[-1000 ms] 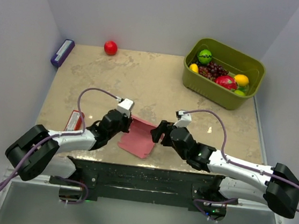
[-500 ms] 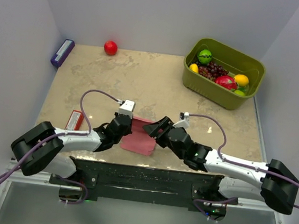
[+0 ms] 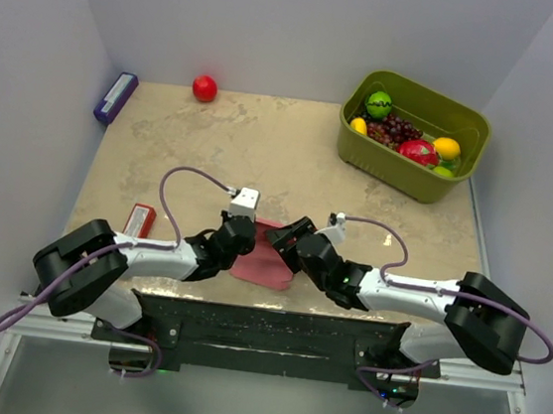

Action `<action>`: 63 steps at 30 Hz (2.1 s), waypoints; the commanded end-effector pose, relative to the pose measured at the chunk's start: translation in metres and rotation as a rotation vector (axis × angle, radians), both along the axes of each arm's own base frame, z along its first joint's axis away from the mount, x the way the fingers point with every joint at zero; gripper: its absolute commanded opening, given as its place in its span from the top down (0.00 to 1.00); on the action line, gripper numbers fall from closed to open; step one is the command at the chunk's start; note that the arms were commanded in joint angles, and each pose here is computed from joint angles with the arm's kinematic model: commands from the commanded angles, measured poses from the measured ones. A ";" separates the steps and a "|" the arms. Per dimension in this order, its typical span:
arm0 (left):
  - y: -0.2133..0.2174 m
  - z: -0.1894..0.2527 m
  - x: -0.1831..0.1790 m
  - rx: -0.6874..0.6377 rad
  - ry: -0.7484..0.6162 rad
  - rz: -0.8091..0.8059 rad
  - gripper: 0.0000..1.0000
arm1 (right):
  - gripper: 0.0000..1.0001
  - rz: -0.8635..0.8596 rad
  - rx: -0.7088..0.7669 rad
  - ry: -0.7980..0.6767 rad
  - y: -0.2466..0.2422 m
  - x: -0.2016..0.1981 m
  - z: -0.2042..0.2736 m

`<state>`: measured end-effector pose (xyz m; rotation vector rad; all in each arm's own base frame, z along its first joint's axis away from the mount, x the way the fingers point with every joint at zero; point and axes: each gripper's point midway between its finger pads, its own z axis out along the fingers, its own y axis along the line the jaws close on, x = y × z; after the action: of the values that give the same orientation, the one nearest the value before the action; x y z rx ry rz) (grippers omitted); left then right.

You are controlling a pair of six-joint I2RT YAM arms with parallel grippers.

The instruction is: Fold the paper box

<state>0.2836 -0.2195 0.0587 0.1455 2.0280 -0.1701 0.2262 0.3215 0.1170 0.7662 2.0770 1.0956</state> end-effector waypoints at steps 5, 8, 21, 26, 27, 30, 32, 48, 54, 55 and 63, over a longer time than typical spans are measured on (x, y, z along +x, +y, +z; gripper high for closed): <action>-0.008 0.009 0.002 -0.013 -0.033 0.053 1.00 | 0.38 -0.184 0.089 -0.031 -0.016 0.030 0.019; -0.010 0.010 0.000 -0.014 -0.040 0.056 1.00 | 0.42 -0.230 0.075 -0.012 -0.028 0.039 0.008; -0.022 0.010 -0.002 -0.010 -0.035 0.029 0.95 | 0.81 -0.300 0.007 0.032 -0.050 0.048 -0.027; -0.035 0.011 -0.007 -0.026 -0.023 -0.022 0.75 | 0.96 -0.307 0.004 0.039 -0.054 0.046 -0.042; -0.039 0.013 -0.008 -0.031 -0.025 -0.037 0.71 | 0.99 -0.314 0.002 0.037 -0.056 0.046 -0.044; -0.049 0.021 -0.014 -0.064 -0.037 -0.112 0.48 | 1.00 -0.322 0.000 0.039 -0.058 0.046 -0.048; -0.058 0.029 -0.022 -0.096 -0.045 -0.200 0.38 | 1.00 -0.323 0.008 0.034 -0.060 0.045 -0.049; -0.028 0.085 -0.071 -0.385 -0.103 -0.523 0.20 | 1.00 -0.323 0.011 -0.018 -0.075 0.039 -0.059; 0.009 0.074 -0.047 -0.336 -0.081 -0.347 0.15 | 1.00 -0.316 0.010 -0.038 -0.076 0.039 -0.055; 0.016 0.064 -0.042 -0.335 -0.045 -0.300 0.15 | 1.00 -0.314 0.016 -0.041 -0.075 0.039 -0.053; 0.061 0.038 -0.010 -0.366 0.013 -0.056 0.17 | 1.00 -0.304 0.027 -0.061 -0.075 0.038 -0.046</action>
<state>0.2654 -0.1620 0.0878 0.0581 2.0111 -0.5563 0.2663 0.2629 0.0841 1.0684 1.8085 1.0915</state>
